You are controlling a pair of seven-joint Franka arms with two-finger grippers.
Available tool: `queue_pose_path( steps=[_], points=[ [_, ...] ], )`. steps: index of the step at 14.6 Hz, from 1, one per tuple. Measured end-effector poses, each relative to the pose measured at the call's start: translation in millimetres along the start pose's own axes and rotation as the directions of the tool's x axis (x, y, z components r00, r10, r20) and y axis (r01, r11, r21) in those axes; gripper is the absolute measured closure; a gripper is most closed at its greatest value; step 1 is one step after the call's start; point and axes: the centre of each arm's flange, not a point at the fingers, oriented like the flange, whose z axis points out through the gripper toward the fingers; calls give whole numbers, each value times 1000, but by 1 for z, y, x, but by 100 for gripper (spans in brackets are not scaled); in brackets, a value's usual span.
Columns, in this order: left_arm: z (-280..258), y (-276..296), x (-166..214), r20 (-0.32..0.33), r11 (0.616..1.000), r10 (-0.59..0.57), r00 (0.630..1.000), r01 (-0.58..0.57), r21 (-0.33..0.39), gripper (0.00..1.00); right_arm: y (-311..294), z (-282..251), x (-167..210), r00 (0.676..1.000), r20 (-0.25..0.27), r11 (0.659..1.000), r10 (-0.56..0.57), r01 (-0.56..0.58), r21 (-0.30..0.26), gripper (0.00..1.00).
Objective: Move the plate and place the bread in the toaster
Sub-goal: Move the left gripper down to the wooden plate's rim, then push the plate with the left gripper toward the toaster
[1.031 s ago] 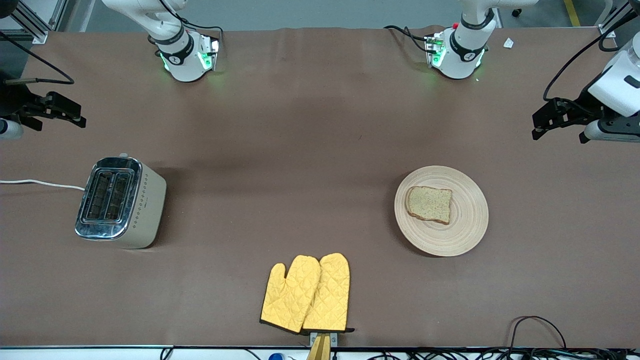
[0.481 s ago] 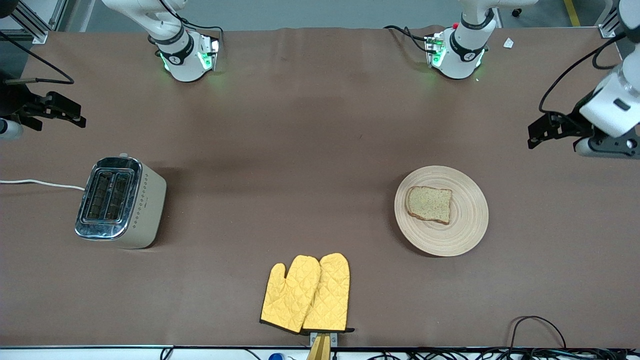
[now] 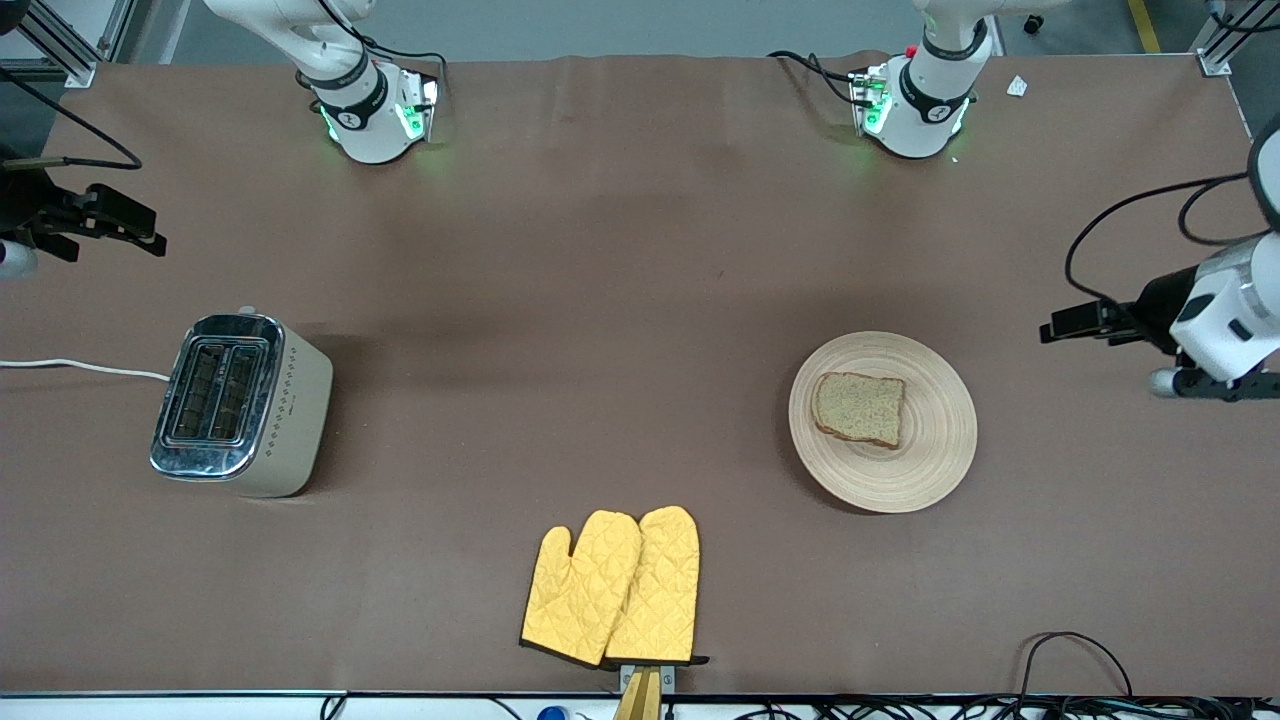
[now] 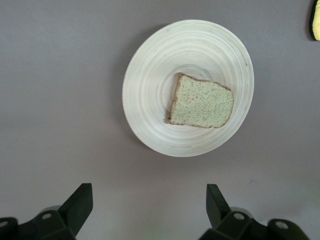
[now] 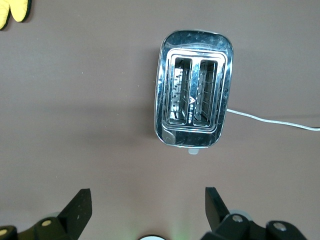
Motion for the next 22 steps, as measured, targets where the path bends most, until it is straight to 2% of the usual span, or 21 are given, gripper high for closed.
queue_pose_path(
  steps=[5,9,11,15,20,22],
  points=[
    [82,-52,47,14,990,78,997,-75,-120,0,14,-16,-2,999,-37,1000,27,-27,-1,0],
    [159,-128,69,-15,958,165,986,-164,-236,0,22,-16,-3,999,-35,999,41,-41,0,0],
    [193,-148,76,-34,937,205,978,-206,-284,0,22,-16,-4,999,-31,999,41,-41,-1,0],
    [225,-144,90,-77,896,246,966,-257,-361,0,24,-23,-4,998,-44,999,45,-45,-3,0],
    [256,-130,96,-86,867,252,964,-264,-424,3,26,-40,-7,996,-74,999,49,-50,-7,0],
    [267,-127,97,-101,845,299,949,-313,-433,15,28,-42,-9,996,-69,998,53,-54,-12,0]
  ],
)
